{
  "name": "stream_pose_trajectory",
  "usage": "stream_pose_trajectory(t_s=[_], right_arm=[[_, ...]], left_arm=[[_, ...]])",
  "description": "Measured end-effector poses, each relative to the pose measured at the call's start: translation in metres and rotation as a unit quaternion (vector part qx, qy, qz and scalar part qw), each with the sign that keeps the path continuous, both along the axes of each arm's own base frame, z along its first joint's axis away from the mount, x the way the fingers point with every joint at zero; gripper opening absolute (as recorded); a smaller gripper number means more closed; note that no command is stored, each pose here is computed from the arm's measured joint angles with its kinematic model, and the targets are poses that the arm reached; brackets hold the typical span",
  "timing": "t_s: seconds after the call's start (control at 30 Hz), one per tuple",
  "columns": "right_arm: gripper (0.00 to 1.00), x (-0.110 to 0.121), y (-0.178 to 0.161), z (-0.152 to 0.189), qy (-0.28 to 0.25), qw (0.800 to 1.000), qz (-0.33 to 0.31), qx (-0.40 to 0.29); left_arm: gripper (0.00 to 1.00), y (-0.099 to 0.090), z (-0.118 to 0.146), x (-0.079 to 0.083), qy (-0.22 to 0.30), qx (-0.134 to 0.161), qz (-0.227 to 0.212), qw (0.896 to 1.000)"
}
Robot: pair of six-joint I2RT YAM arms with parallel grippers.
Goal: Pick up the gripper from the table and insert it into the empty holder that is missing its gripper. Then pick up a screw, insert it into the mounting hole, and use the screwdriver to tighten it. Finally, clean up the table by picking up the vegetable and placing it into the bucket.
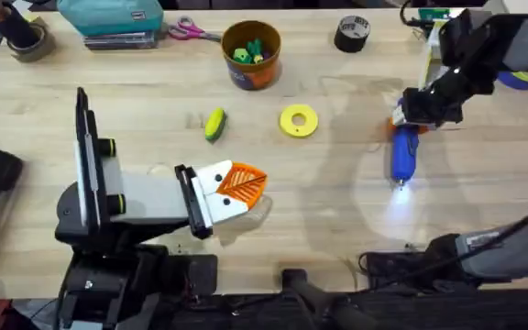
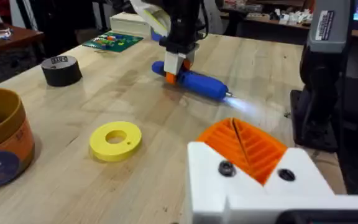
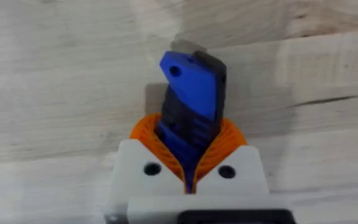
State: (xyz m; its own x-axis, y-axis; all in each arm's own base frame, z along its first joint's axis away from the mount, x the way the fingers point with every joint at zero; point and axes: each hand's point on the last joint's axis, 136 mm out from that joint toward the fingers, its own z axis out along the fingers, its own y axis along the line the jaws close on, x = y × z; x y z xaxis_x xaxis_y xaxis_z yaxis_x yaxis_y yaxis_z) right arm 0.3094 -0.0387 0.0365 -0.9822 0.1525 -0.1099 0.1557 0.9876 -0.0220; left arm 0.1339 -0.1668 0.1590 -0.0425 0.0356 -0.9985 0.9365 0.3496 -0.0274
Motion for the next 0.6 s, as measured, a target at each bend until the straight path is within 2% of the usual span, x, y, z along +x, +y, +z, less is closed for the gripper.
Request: stream_pose_trajectory(t_s=[0.13,0.23,0.4,0.6], right_arm=[[0.023,0.009,0.003,0.026,-0.03,1.0,0.002,0.006],[0.023,0.031,0.008,0.067,-0.099,0.995,0.008,0.018],[0.023,0.06,0.027,0.146,-0.213,0.975,0.034,0.044],[0.023,0.075,0.054,0.219,-0.304,0.948,0.074,0.061]], left_arm=[[0.006,0.0,0.0,0.0,0.0,0.0,0.0,1.0],[0.006,0.0,0.0,0.0,0.0,0.0,0.0,1.0],[0.006,0.0,0.0,0.0,0.0,0.0,0.0,1.0],[0.006,0.0,0.0,0.0,0.0,0.0,0.0,1.0]])
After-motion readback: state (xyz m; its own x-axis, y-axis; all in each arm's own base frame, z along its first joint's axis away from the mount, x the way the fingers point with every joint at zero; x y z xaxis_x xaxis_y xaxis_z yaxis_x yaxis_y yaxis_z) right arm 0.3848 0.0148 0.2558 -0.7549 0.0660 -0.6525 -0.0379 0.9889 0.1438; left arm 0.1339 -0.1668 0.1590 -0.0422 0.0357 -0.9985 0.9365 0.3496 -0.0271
